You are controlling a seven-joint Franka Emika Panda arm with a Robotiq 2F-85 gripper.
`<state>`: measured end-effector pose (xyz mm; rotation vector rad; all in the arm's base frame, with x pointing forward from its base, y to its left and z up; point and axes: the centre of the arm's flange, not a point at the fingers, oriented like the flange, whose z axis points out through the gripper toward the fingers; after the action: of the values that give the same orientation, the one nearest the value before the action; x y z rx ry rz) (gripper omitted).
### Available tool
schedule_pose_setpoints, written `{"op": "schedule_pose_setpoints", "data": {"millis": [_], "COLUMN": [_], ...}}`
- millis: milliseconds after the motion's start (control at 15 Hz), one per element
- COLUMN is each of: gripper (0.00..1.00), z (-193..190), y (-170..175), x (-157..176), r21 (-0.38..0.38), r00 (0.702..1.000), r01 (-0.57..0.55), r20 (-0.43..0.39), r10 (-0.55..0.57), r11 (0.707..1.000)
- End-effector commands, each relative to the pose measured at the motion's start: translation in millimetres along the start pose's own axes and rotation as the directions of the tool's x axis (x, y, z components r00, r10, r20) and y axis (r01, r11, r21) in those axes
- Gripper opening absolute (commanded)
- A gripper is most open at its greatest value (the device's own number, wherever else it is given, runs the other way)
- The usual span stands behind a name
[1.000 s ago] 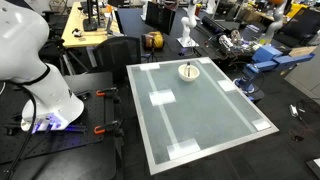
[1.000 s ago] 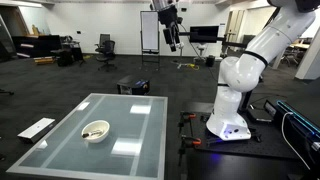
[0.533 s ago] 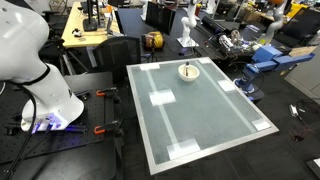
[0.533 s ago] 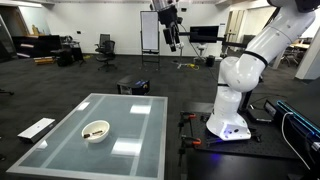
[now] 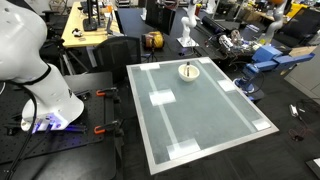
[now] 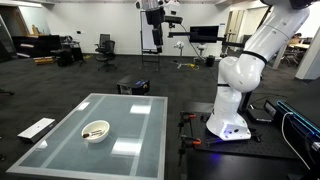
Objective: Remove the black marker from the white bowl
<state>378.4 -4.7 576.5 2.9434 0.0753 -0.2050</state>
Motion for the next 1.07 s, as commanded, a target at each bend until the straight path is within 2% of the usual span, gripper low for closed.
{"op": "schedule_pose_setpoints", "data": {"millis": [0, 200, 333, 600, 800, 933, 1000], "gripper": [1.0, 1.0, 1.0, 1.0, 1.0, 1.0, 1.0], "z": [-1.3, 6.0, 12.9, 30.5, 42.4, 53.1, 59.3], "y": [-7.8, -23.7, -33.4, -52.6, -66.0, -73.6, -77.2], "x": [50.1, 83.6, 103.5, 137.7, 157.2, 167.8, 171.5], "r21": [-0.037, -0.035, -0.043, -0.094, -0.091, -0.069, -0.047], "r00": [0.98, 0.93, 0.881, 0.759, 0.67, 0.61, 0.573], "r01": [0.18, 0.335, 0.429, 0.575, 0.655, 0.711, 0.752], "r20": [-0.082, -0.15, -0.2, -0.311, -0.39, -0.435, -0.448], "r10": [-0.183, -0.336, -0.429, -0.573, -0.632, -0.662, -0.686], "r11": [0.983, 0.942, 0.902, 0.813, 0.75, 0.7, 0.658]}}
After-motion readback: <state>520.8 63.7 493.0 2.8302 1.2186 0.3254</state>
